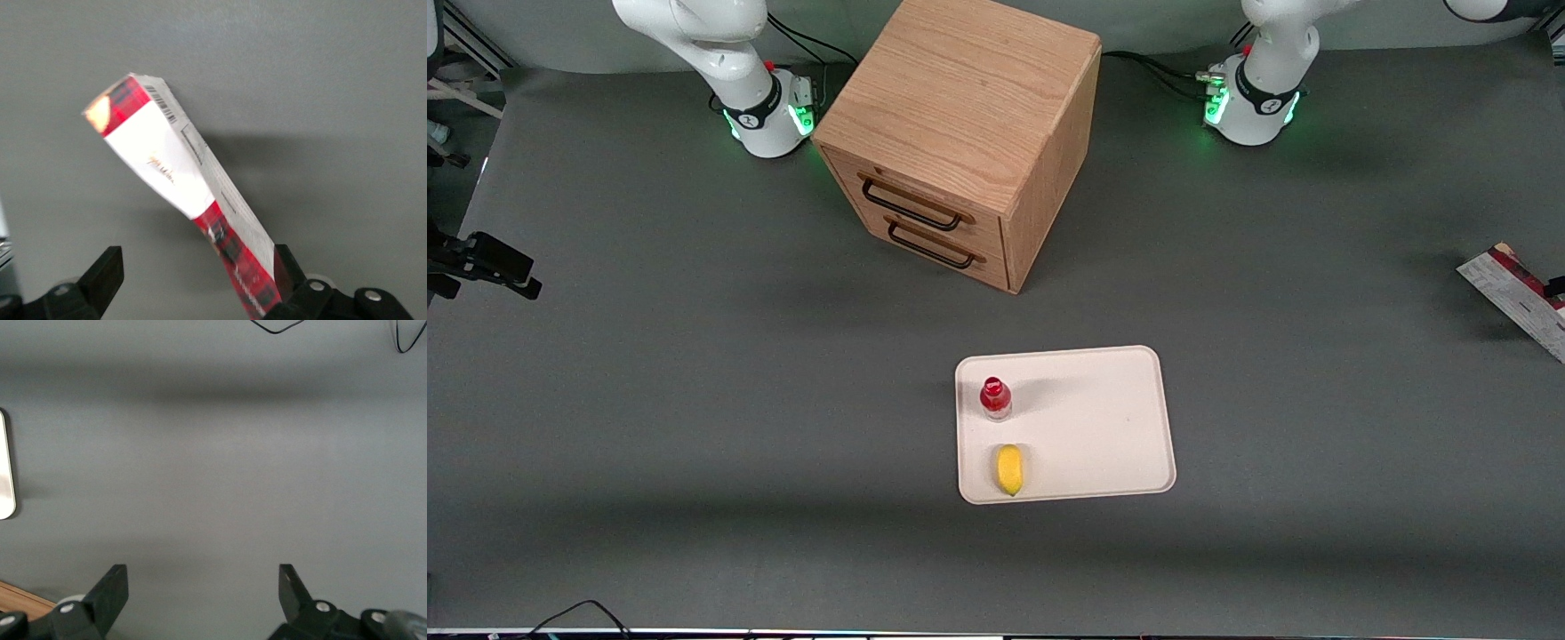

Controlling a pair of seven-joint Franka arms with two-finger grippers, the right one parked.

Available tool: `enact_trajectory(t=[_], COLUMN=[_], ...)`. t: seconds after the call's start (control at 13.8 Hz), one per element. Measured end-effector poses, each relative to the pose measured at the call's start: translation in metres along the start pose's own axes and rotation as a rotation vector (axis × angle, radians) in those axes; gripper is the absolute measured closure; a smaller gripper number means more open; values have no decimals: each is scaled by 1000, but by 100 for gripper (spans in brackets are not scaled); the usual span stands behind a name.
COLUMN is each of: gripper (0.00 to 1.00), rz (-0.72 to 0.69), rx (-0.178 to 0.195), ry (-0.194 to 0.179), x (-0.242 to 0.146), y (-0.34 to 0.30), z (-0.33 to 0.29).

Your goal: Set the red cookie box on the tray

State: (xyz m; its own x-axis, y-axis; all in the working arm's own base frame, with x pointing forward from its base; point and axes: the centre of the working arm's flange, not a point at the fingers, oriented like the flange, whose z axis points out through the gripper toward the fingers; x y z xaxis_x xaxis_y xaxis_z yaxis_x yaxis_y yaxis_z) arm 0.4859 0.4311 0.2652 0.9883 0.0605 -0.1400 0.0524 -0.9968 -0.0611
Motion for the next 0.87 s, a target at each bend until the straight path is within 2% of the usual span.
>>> enact_trajectory(t=[0.14, 0.22, 0.29, 0.43, 0.65, 0.87], gripper=[0, 3, 10, 31, 67, 94], rz=[2, 0, -17, -18, -15, -6], rx=[-25, -39, -61, -75, -70, -68], ry=[36, 59, 88, 100, 100, 113], x=[0, 1, 2, 2, -2, 3], y=[-4, -5, -5, -6, -12, -17], z=[16, 24, 36, 49, 50, 37])
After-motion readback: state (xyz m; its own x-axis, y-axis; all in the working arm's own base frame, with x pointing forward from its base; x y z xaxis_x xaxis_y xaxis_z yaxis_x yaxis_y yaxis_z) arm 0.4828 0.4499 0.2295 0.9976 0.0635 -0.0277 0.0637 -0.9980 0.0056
